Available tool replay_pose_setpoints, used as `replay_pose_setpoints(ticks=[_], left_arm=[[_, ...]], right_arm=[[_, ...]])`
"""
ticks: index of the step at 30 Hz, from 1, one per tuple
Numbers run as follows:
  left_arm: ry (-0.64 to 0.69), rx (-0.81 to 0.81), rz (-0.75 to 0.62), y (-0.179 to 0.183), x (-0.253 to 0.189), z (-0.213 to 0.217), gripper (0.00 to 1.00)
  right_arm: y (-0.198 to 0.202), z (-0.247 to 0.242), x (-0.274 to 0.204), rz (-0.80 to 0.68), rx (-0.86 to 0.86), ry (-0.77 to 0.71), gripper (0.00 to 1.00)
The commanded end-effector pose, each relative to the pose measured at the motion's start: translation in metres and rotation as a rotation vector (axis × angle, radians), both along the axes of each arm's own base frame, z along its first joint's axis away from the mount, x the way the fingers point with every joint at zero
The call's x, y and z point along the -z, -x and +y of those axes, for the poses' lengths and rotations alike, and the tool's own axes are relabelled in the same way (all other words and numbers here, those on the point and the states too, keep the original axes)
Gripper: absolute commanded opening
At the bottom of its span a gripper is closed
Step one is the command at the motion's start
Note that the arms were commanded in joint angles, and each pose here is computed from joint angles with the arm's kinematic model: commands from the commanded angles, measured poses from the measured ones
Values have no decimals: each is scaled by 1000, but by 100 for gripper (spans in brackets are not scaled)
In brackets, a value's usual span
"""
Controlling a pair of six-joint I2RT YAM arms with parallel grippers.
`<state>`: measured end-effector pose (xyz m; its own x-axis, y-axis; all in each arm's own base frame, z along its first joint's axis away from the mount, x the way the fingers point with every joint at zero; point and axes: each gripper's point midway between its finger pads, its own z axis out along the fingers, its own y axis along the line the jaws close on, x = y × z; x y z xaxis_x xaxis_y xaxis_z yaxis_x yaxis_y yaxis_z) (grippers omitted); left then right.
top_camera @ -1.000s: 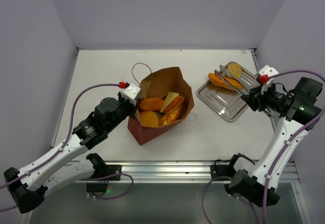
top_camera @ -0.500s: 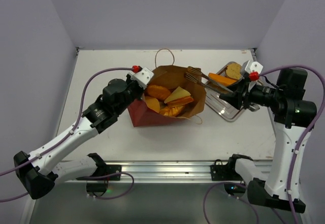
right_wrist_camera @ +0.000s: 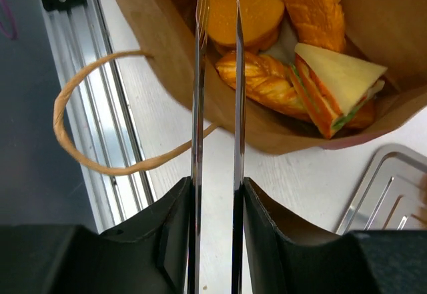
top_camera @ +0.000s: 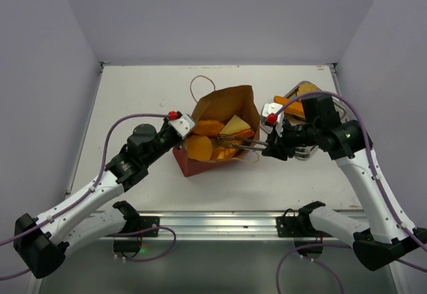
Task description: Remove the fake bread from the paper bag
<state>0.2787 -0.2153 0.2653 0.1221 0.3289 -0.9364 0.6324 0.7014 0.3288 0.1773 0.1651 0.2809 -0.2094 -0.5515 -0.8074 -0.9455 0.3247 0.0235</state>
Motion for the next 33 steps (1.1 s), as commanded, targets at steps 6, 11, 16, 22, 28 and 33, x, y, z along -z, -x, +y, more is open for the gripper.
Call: replay_pose_setpoints(ticks=[6, 11, 16, 22, 28, 33], left_arm=[[125, 159, -97, 42, -9, -2, 0], [189, 215, -112, 63, -14, 0, 0], [253, 285, -92, 81, -18, -4, 0], [299, 347, 0, 94, -8, -14, 0], [311, 338, 74, 94, 9, -19, 0], [319, 325, 134, 90, 18, -26, 0]], right_arm=[[12, -14, 25, -58, 40, 183, 36], [28, -29, 45, -50, 34, 275, 36], [36, -41, 61, -39, 42, 319, 35], [30, -39, 51, -74, 76, 290, 34], [17, -40, 50, -119, 109, 297, 35], [6, -34, 46, -161, 115, 293, 35]])
